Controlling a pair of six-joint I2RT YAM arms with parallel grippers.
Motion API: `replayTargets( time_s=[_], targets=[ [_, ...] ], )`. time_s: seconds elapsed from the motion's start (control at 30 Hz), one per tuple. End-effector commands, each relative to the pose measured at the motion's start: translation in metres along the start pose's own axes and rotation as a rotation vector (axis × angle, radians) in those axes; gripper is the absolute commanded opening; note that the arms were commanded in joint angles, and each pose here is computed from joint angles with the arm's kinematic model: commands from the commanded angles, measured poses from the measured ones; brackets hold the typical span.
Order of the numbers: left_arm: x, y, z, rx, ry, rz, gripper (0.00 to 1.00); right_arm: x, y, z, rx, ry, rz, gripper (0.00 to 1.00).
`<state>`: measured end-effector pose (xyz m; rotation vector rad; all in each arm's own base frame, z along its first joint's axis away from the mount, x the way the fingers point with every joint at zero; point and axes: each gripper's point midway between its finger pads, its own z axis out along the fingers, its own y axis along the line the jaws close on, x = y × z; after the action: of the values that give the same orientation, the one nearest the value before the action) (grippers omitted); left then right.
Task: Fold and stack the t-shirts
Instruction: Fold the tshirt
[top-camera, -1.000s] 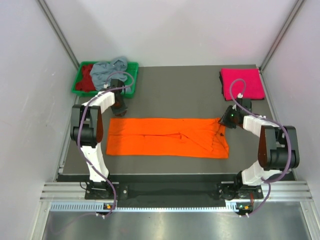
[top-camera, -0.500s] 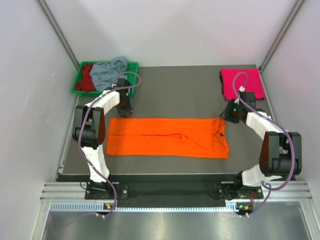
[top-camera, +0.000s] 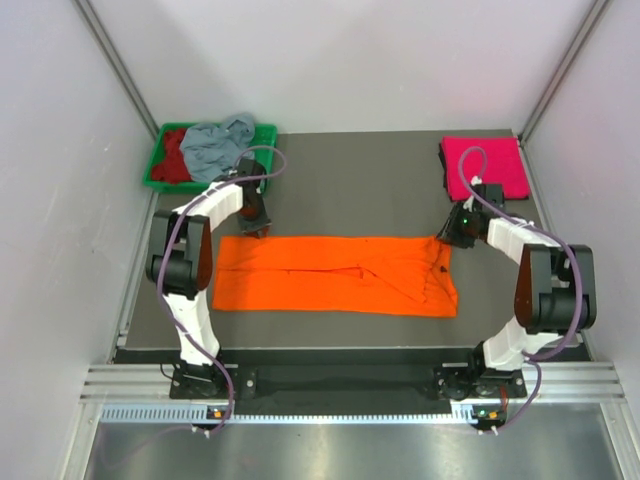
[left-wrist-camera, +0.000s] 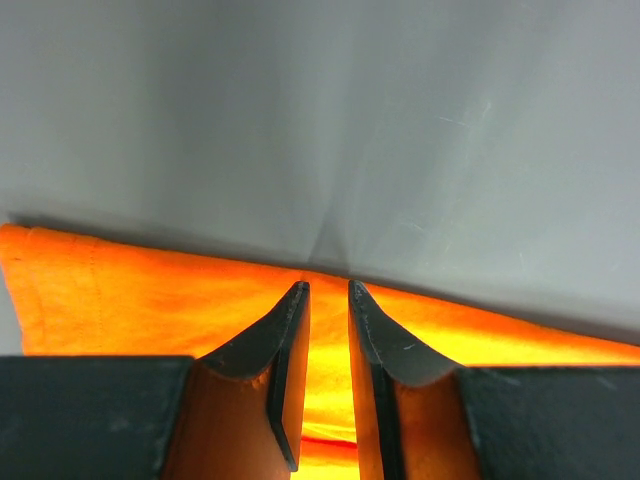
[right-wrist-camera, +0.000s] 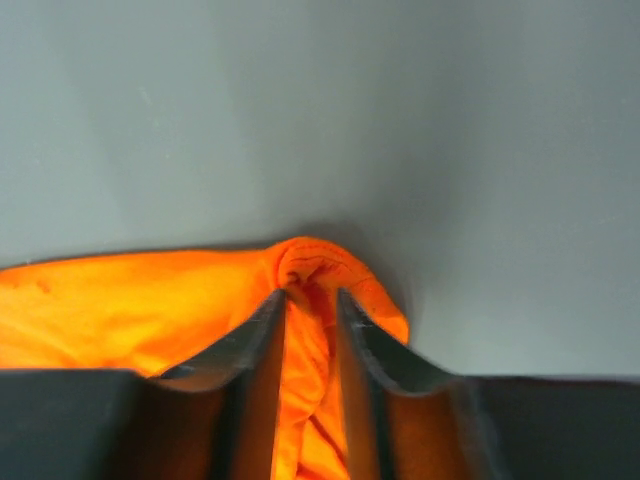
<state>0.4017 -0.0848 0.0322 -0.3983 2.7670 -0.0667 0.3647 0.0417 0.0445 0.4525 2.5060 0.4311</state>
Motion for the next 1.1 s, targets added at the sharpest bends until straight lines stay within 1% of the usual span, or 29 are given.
replayTargets(
  time_s=[0.0, 0.03, 0.07, 0.13, 0.17, 0.23, 0.43, 0.67, 0.77, 0.8, 0.87, 0.9, 0.93, 1.0, 1.03, 1.07],
  targets=[
    [0.006, 0.007, 0.01, -0.034, 0.012, -0.007, 0.27, -0.014, -0.006, 0.008, 0.012, -0.053, -0.007, 0.23],
    [0.01, 0.011, 0.014, -0.051, 0.024, -0.007, 0.27, -0.013, -0.012, 0.011, 0.04, -0.058, 0.006, 0.14],
    [0.015, 0.016, 0.017, -0.072, 0.035, -0.007, 0.27, -0.011, -0.017, 0.014, 0.053, -0.066, 0.015, 0.09],
    [0.023, 0.03, 0.024, -0.139, 0.044, 0.003, 0.27, -0.009, -0.023, 0.016, 0.071, -0.075, 0.04, 0.02],
    [0.025, 0.036, 0.026, -0.164, 0.047, 0.007, 0.27, -0.008, -0.026, 0.018, 0.071, -0.087, 0.054, 0.01],
    [0.028, 0.047, 0.03, -0.217, 0.051, 0.013, 0.27, -0.006, -0.029, 0.021, 0.069, -0.088, 0.078, 0.0],
    [0.027, 0.057, 0.037, -0.267, 0.049, -0.002, 0.26, -0.004, -0.036, 0.027, 0.06, -0.092, 0.109, 0.0],
    [0.016, 0.067, 0.037, -0.272, 0.041, -0.045, 0.26, -0.013, -0.039, 0.032, 0.055, -0.105, 0.131, 0.0],
    [0.009, 0.059, 0.03, -0.237, 0.036, -0.043, 0.26, -0.019, -0.033, 0.034, 0.028, -0.103, 0.128, 0.0],
    [0.006, 0.055, 0.026, -0.216, 0.028, -0.042, 0.26, -0.022, -0.028, 0.031, 0.01, -0.106, 0.121, 0.01],
    [-0.005, 0.047, 0.011, -0.174, -0.01, -0.03, 0.27, -0.02, -0.025, 0.025, 0.004, -0.095, 0.114, 0.09],
    [-0.012, 0.04, -0.002, -0.138, -0.039, -0.032, 0.28, -0.025, -0.023, 0.016, 0.01, -0.11, 0.099, 0.14],
    [-0.017, 0.034, -0.01, -0.116, -0.056, -0.021, 0.28, -0.019, -0.025, 0.011, 0.03, -0.079, 0.101, 0.17],
    [-0.022, 0.018, -0.025, -0.042, -0.074, -0.002, 0.29, -0.028, -0.023, -0.006, 0.051, -0.095, 0.069, 0.23],
    [-0.027, 0.01, -0.04, -0.003, -0.103, 0.013, 0.29, -0.027, -0.023, -0.014, 0.069, -0.075, 0.067, 0.28],
    [-0.026, 0.0, -0.047, 0.029, -0.11, 0.036, 0.29, -0.028, -0.022, -0.02, 0.077, -0.077, 0.059, 0.3]
  ],
)
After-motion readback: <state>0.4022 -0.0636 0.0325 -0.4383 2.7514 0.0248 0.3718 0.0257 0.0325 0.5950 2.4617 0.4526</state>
